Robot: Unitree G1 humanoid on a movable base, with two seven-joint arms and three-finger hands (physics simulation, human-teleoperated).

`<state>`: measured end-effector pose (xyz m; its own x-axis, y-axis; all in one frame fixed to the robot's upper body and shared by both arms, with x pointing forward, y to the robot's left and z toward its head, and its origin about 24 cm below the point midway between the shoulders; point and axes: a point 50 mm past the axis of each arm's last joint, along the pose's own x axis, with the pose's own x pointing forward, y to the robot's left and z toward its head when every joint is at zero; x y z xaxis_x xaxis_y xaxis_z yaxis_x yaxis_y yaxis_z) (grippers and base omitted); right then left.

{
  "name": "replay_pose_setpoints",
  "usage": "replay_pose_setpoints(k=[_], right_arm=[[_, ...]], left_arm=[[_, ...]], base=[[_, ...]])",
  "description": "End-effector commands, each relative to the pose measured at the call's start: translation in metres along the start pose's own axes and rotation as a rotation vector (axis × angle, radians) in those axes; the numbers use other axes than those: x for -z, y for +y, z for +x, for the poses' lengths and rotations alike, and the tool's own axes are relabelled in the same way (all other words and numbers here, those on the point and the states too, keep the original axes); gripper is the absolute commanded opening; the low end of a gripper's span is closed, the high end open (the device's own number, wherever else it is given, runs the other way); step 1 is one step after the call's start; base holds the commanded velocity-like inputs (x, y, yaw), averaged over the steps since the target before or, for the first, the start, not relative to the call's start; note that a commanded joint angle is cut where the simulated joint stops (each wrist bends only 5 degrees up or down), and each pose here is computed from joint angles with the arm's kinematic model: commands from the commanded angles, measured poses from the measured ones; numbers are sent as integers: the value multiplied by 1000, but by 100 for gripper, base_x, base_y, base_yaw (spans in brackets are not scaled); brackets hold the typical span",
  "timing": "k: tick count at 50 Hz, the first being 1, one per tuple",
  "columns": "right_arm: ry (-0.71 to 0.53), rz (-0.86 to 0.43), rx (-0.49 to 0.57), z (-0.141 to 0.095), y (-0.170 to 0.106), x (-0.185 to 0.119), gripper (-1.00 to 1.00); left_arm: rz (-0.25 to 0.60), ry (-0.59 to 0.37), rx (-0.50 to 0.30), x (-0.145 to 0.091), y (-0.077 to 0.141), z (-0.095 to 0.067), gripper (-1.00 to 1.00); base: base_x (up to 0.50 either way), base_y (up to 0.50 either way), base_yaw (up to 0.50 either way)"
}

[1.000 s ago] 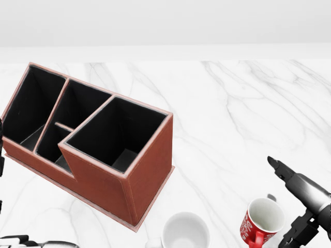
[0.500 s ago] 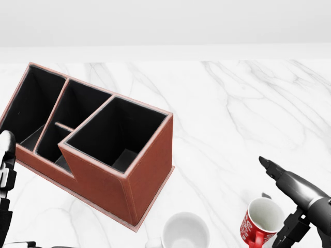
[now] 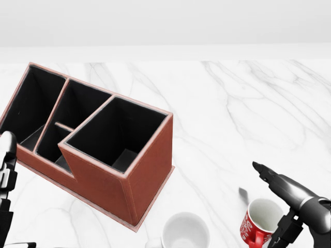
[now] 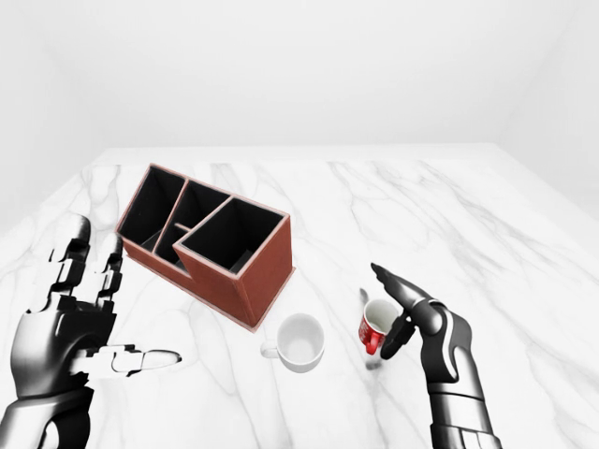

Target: Pick up the red mug and place it to the right of the caddy.

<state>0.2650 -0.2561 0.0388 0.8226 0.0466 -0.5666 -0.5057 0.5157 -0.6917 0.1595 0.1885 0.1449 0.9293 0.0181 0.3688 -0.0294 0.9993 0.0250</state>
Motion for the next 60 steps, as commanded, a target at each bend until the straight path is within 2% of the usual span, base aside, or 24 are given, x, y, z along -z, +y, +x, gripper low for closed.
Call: replay_pose_setpoints(k=[1,23,36,50,51,52,53,60], right_arm=[[23,16,-33,5,7,6,100],[41,10,-19,-3,7,13,100],[80,29,-48,6,14,22,100],[74,21,-65,12,14,17,100],[82,23,-66,13,14,19,69],[83,24,-66,13,14,20,69],[82,20,-68,12,14,19,-100],[75,-3,-67,11,11,15,-100]], left_arm=[[0,3,3,1,-1,1,100],[5,-21,-2,-6,0,-1,100],[6,-4,-3,-1,0,0,100],[4,10,-3,3,0,2,100],[4,11,-5,3,0,2,100],[4,11,-5,3,0,2,100],[4,8,-4,3,0,2,100],[3,27,-1,7,-2,2,100]], base=[[0,0,0],[0,0,0],[0,0,0],[0,0,0],[0,0,0],[0,0,0],[0,0,0],[0,0,0]])
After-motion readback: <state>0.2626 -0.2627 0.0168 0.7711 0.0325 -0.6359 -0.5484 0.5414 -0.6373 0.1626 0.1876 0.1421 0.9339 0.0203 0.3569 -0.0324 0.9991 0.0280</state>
